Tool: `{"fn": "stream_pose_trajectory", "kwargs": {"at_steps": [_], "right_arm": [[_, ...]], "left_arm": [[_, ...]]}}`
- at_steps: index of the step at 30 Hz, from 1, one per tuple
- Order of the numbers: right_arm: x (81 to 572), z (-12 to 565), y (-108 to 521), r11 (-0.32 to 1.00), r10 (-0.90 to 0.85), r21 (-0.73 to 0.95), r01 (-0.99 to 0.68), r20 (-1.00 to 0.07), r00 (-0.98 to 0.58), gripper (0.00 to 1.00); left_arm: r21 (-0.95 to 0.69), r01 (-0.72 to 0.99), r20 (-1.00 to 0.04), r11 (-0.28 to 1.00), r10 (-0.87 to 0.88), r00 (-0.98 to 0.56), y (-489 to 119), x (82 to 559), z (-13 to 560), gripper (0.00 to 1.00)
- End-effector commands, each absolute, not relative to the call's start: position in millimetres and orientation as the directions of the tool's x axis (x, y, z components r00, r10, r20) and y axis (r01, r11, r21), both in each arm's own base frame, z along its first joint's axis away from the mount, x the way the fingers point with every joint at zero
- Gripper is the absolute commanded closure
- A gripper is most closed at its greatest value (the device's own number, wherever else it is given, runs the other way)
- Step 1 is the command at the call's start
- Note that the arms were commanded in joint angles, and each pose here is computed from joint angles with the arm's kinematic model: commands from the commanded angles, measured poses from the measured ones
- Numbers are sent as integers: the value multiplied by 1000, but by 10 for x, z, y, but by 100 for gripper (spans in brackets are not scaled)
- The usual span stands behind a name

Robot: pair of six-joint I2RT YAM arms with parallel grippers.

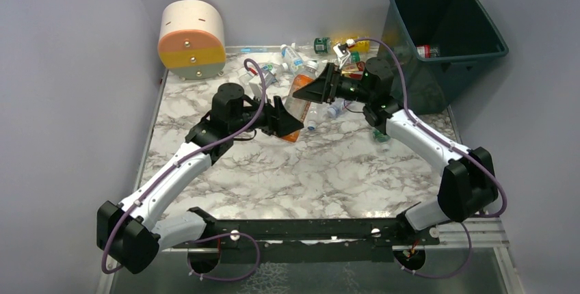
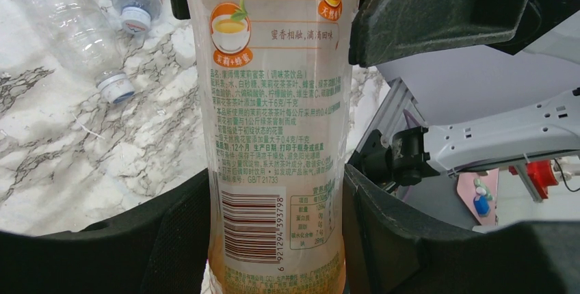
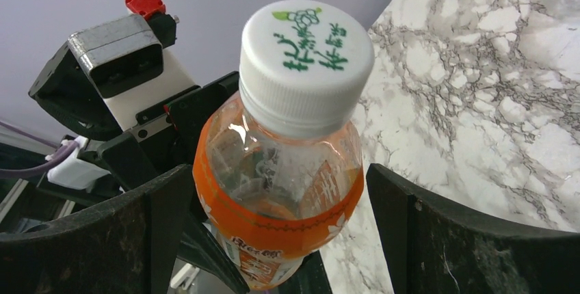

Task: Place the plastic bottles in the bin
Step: Pick up the plastic bottle at the center of the board.

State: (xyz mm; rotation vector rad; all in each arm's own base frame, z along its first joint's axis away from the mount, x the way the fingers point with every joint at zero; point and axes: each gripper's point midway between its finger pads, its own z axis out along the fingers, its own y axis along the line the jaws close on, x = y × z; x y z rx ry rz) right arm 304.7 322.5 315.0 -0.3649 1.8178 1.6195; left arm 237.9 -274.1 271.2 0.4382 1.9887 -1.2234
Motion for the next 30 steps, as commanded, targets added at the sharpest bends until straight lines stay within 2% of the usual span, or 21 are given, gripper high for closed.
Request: {"fn": "stream_pose_trajectory", "kwargs": {"at_steps": [1, 7, 11, 16, 19, 23, 24, 26, 30], "right_arm": [[3079, 3349, 3304, 153, 249, 738, -657, -673, -697, 3], [3103, 3344, 3353, 138, 255, 742, -656, -666, -701, 9], [3105, 3348, 3382, 124, 251, 743, -657, -664, -704, 20], [3095, 3344, 3407, 111, 247, 745, -658, -662, -707, 28], [3081, 3332, 3416, 105, 243, 746, -657, -660, -711, 37], [3066, 3319, 3416, 104, 241, 747, -656, -659, -712, 42], [3066, 3322, 3414, 105, 242, 747, -656, -659, -712, 43], [3068, 3321, 3409, 111, 244, 746, -657, -661, -709, 43], [3118, 3322, 3390, 156, 246, 728, -667, -683, -688, 43]], "left_arm": [[-622, 649, -752, 438, -105, -651, -2791, 2360, 2774, 39], [-632, 647, -744, 427, -102, -660, -2814, 2354, 2746, 39], [-632, 647, -745, 426, -102, -660, -2814, 2354, 2738, 39], [-636, 642, -739, 429, -97, -667, -2813, 2348, 2683, 35], [-639, 638, -735, 430, -95, -672, -2809, 2340, 2656, 31], [-636, 635, -734, 439, -91, -673, -2803, 2348, 2628, 21], [-635, 635, -735, 441, -89, -673, -2801, 2349, 2625, 17], [-625, 633, -740, 457, -87, -668, -2782, 2365, 2625, 2], [-595, 645, -764, 480, -89, -639, -2729, 2372, 2716, 1]]}}
